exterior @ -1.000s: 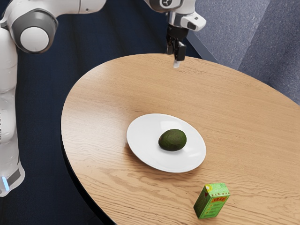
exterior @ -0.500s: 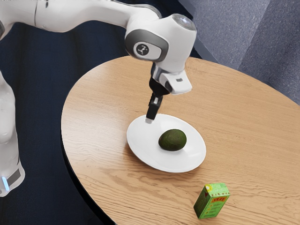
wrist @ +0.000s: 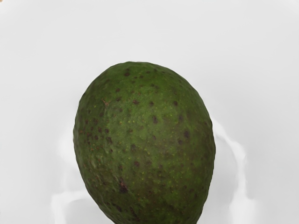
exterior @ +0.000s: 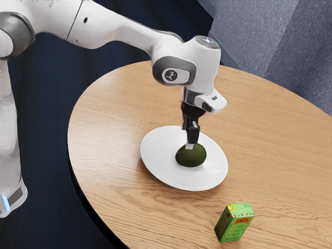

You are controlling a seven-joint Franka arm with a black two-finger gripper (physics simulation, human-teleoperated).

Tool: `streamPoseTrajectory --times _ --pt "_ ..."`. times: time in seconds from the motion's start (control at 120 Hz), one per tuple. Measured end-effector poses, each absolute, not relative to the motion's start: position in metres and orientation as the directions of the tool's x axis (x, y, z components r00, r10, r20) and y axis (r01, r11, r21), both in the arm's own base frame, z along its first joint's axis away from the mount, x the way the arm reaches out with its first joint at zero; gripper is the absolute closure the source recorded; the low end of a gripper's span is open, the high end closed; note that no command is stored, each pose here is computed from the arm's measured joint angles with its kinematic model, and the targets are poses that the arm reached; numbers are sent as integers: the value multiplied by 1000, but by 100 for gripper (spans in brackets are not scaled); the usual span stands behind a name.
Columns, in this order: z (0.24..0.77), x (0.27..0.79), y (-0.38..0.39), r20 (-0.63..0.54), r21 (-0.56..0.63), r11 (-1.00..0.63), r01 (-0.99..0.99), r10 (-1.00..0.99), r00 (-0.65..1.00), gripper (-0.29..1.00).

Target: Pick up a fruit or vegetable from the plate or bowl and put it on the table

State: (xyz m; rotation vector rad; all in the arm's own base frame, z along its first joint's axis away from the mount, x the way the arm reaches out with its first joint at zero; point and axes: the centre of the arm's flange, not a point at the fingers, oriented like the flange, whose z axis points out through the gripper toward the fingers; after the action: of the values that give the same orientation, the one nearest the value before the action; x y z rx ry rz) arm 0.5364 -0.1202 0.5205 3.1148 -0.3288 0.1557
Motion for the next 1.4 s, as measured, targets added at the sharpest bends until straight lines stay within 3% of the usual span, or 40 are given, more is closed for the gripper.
streamPoseTrajectory --times 0.825,1.058,1.217,1.4 --pt "436 593 -102 121 38 -999 9 14 993 0" --pt "440 594 -107 137 28 -999 19 23 990 24" --pt "476 610 -113 211 10 -1000 8 10 977 27" --pt "520 677 -109 267 -9 -1000 -11 -13 964 28"
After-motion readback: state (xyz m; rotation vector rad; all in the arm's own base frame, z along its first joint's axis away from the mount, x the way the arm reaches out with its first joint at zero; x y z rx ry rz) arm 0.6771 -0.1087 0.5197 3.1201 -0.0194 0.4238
